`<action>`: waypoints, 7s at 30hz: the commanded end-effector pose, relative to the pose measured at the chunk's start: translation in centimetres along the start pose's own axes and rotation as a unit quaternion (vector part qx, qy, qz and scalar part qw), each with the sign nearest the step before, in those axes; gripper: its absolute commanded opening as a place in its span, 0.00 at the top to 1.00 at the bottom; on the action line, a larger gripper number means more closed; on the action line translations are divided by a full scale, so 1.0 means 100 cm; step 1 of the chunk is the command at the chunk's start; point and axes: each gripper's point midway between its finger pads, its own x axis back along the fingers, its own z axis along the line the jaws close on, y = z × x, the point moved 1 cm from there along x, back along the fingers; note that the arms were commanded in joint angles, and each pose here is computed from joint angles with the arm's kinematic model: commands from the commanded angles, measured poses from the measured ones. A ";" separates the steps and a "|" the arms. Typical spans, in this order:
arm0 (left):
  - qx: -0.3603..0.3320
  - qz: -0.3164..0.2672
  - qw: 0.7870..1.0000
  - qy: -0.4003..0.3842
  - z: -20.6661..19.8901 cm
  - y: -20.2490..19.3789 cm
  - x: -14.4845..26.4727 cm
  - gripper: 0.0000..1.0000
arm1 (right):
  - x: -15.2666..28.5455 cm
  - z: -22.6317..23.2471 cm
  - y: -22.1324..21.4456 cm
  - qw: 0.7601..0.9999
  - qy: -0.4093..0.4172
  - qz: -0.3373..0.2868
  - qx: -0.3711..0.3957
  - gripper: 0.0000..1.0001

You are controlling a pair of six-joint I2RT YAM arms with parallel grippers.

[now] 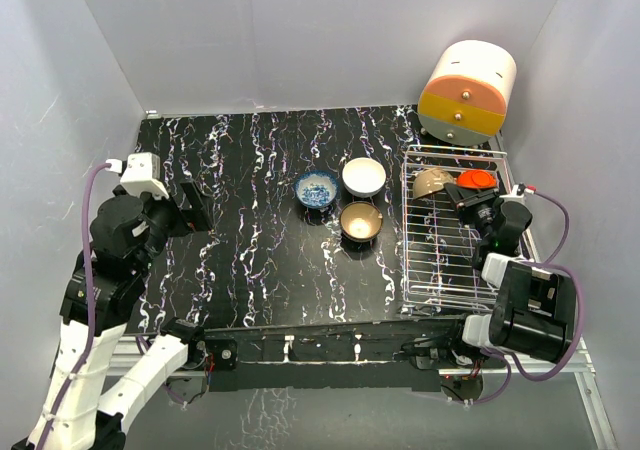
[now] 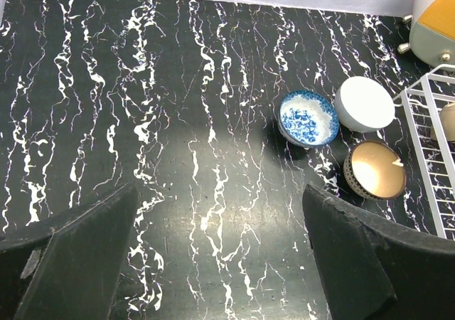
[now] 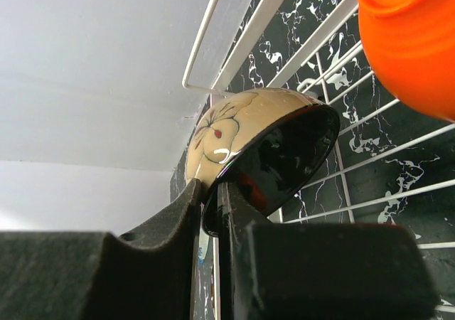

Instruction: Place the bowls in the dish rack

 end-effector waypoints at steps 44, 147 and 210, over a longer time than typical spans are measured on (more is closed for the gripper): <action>0.002 -0.002 1.000 -0.013 -0.002 -0.010 -0.001 0.03 | 0.028 0.027 0.033 0.979 -0.120 0.008 0.166 0.35; 0.045 0.093 0.963 -0.249 -0.101 -0.040 -0.065 0.06 | 0.022 0.086 -0.013 0.876 -0.230 0.106 0.411 0.23; 0.009 0.117 0.975 -0.189 -0.070 -0.102 -0.034 0.07 | 0.062 -0.046 -0.089 0.841 -0.295 0.275 0.359 0.07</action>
